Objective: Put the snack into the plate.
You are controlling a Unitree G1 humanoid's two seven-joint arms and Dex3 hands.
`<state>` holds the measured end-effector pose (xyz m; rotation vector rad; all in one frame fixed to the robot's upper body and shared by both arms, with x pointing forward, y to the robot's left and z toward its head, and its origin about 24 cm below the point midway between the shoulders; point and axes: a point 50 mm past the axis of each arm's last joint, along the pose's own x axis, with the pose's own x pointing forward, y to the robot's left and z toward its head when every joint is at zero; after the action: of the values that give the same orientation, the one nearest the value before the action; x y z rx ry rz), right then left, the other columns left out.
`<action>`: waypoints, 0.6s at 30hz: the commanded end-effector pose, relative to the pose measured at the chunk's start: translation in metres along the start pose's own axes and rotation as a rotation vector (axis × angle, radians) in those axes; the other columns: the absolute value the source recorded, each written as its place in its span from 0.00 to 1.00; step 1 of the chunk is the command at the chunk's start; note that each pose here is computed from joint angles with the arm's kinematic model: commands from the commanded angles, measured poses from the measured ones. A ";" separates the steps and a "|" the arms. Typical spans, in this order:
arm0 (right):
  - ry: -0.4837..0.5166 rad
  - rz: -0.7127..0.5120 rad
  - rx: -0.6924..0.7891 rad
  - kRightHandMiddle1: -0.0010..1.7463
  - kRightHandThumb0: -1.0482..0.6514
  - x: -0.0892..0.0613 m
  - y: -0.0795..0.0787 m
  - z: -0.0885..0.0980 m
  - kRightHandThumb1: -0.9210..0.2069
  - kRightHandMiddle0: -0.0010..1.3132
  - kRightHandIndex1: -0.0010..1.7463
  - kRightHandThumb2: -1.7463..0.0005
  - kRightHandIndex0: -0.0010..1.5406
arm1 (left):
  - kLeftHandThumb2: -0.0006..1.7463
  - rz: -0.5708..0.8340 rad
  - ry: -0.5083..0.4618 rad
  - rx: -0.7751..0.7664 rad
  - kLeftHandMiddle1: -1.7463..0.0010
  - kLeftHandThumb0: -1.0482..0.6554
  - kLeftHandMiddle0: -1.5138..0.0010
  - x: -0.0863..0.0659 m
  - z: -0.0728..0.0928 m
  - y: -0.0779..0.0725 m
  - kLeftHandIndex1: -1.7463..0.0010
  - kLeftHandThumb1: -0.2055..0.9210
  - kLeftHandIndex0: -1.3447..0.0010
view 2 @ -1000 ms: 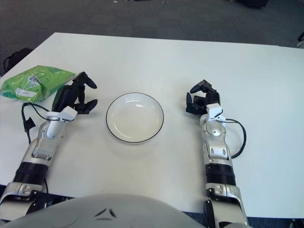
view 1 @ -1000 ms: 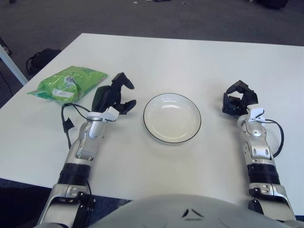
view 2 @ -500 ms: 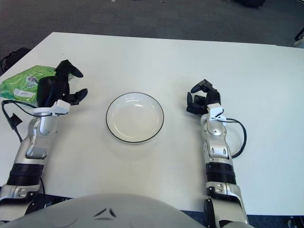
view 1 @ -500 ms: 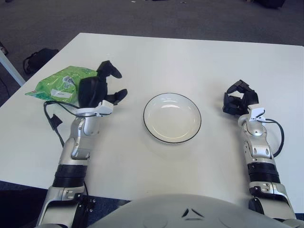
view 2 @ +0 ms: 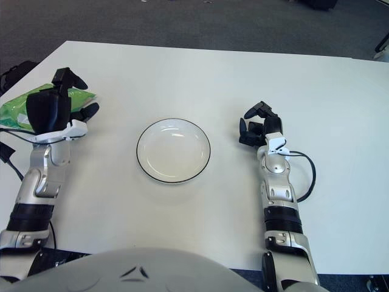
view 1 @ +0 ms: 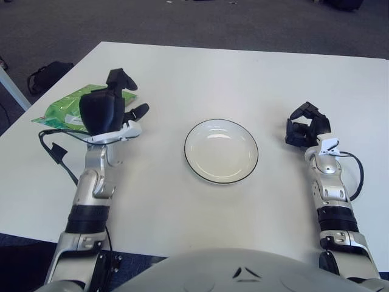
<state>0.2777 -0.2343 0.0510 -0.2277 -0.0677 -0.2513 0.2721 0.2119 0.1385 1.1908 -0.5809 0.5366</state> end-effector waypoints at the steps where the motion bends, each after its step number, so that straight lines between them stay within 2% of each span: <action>1: 0.216 0.016 -0.001 1.00 0.33 -0.029 0.007 -0.048 0.53 0.47 1.00 0.25 0.89 | 0.67 0.042 -0.019 0.072 0.00 0.36 0.19 0.010 -0.003 0.002 0.00 0.57 0.62; 9: 0.218 0.012 -0.011 1.00 0.33 -0.029 0.007 -0.049 0.54 0.47 1.00 0.24 0.89 | 0.67 0.019 -0.011 0.201 0.00 0.35 0.23 0.023 -0.016 -0.003 0.00 0.57 0.62; 16: 0.220 0.011 -0.015 1.00 0.33 -0.029 0.006 -0.049 0.54 0.47 1.00 0.24 0.89 | 0.65 -0.026 0.016 0.234 0.00 0.36 0.41 0.027 -0.025 -0.006 0.00 0.59 0.63; 18: 0.222 0.011 -0.015 1.00 0.33 -0.029 0.006 -0.049 0.54 0.47 1.00 0.24 0.89 | 0.71 -0.052 0.031 0.240 0.00 0.48 0.50 0.030 -0.030 -0.009 0.04 0.51 0.62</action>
<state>0.2798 -0.2345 0.0505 -0.2309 -0.0670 -0.2577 0.2966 0.2353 0.1421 1.3968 -0.4949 0.6041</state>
